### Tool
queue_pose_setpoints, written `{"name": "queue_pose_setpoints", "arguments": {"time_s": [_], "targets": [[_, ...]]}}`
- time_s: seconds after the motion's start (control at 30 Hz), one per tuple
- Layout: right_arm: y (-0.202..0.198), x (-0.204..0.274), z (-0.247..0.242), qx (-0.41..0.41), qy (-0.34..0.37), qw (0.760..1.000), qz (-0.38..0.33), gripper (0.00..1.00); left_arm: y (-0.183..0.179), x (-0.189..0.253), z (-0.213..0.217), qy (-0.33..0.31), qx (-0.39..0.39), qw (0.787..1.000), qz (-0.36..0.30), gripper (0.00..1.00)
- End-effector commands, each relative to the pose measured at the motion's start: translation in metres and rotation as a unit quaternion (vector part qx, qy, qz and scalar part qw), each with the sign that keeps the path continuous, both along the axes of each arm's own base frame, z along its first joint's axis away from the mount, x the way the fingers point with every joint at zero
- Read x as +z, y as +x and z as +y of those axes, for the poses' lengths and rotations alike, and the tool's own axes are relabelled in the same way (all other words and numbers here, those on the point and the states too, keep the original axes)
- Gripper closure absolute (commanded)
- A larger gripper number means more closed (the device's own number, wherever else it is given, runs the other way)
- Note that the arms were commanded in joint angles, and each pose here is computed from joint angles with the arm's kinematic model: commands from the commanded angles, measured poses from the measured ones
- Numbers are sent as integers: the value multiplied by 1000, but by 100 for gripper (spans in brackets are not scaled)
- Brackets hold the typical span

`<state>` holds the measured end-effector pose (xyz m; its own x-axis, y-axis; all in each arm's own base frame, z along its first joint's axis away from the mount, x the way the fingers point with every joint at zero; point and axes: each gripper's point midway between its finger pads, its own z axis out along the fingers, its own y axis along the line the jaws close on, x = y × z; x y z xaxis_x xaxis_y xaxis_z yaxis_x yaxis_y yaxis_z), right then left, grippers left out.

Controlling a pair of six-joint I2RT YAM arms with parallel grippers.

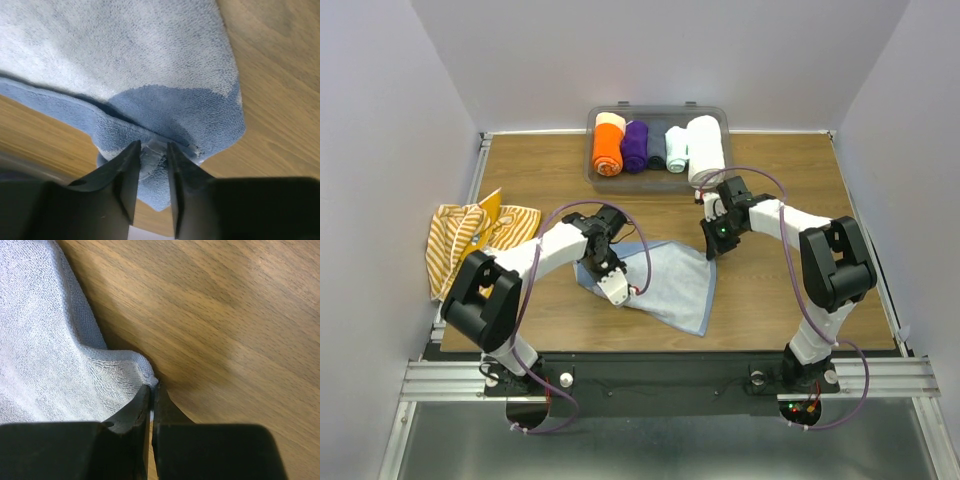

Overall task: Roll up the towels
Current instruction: Flatten the towel

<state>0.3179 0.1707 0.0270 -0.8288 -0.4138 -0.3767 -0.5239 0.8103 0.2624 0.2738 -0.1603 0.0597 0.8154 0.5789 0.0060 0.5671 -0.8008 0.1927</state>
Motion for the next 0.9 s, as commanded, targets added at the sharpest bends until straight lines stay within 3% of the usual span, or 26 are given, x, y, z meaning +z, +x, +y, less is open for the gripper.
{"name": "queue_pose_setpoints", "arguments": {"time_s": [0.0, 0.07, 0.1, 0.13, 0.23, 0.37, 0.5, 0.63, 0.67, 0.73, 0.77, 0.83, 0.87], "targets": [[4, 18, 0, -2, 12, 1000, -21, 99, 15, 12, -3, 8, 14, 1000, -14, 72], [5, 19, -1, -4, 13, 1000, -22, 100, 18, 18, -8, -4, 22, 1000, -14, 82], [8, 21, -3, -8, 14, 1000, -25, 99, 18, 20, -10, -10, 27, 999, -13, 95], [8, 23, -5, -10, 14, 999, -27, 99, 19, 24, -13, -20, 36, 999, -12, 100], [16, 37, -14, -24, 19, 998, -47, 99, 33, 51, -22, -72, 99, 992, -13, 100], [31, 66, -36, -47, 21, 995, -80, 99, 63, 113, -34, -200, 204, 958, 1, 100], [42, 90, -53, -61, 19, 992, -108, 99, 94, 158, -13, -294, 315, 902, -4, 100], [57, 113, -65, -70, 12, 987, -141, 99, 121, 192, -1, -374, 374, 848, -24, 100], [61, 117, -72, -76, 5, 986, -147, 99, 131, 204, 0, -404, 402, 821, -25, 100], [75, 140, -78, -84, 3, 980, -179, 99, 141, 218, 3, -435, 424, 794, -25, 100], [81, 147, -83, -89, -3, 978, -191, 99, 152, 233, 10, -465, 445, 765, -32, 100], [95, 175, -92, -99, -6, 969, -226, 99, 163, 249, 17, -495, 463, 735, -37, 100], [101, 186, -98, -101, -11, 965, -241, 100, 173, 268, 26, -523, 476, 705, -45, 100]]}}
